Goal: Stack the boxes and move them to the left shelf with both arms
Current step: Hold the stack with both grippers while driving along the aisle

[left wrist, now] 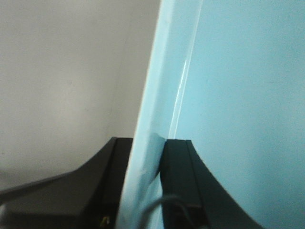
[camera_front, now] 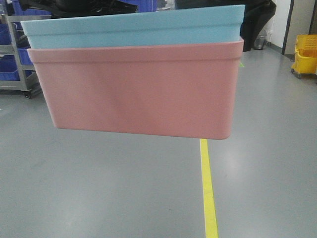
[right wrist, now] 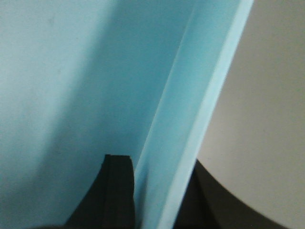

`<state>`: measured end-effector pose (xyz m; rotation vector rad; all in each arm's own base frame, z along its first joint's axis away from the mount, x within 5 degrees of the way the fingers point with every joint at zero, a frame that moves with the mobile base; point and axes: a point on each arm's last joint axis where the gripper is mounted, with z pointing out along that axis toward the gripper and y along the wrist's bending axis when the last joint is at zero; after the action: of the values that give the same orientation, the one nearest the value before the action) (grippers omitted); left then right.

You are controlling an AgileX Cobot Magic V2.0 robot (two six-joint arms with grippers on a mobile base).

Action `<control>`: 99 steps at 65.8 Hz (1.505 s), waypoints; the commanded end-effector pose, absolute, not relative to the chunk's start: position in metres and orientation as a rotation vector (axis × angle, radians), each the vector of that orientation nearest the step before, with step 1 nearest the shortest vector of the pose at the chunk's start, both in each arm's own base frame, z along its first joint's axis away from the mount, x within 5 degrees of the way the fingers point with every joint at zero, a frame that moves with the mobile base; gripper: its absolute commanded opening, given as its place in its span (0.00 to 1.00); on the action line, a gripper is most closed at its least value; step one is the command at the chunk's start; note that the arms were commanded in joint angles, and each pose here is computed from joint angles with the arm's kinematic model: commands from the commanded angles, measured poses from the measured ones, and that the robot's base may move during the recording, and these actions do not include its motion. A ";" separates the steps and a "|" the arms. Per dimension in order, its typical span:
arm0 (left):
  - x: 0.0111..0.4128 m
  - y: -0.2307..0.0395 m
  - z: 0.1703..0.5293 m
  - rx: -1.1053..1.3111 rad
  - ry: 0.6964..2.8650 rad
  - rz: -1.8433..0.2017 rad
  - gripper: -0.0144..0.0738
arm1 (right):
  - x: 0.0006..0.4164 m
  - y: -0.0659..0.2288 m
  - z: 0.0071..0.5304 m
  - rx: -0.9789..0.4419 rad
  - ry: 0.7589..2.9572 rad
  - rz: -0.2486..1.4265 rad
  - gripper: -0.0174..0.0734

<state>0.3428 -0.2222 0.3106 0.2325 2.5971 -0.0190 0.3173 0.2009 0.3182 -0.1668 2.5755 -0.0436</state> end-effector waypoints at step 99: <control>0.326 -0.251 0.353 0.212 2.429 -0.369 0.16 | 0.314 0.222 0.355 -0.153 2.375 0.255 0.25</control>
<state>0.3433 -0.2234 0.3099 0.2360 2.5923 -0.0241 0.3171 0.2003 0.3181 -0.1669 2.5780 -0.0526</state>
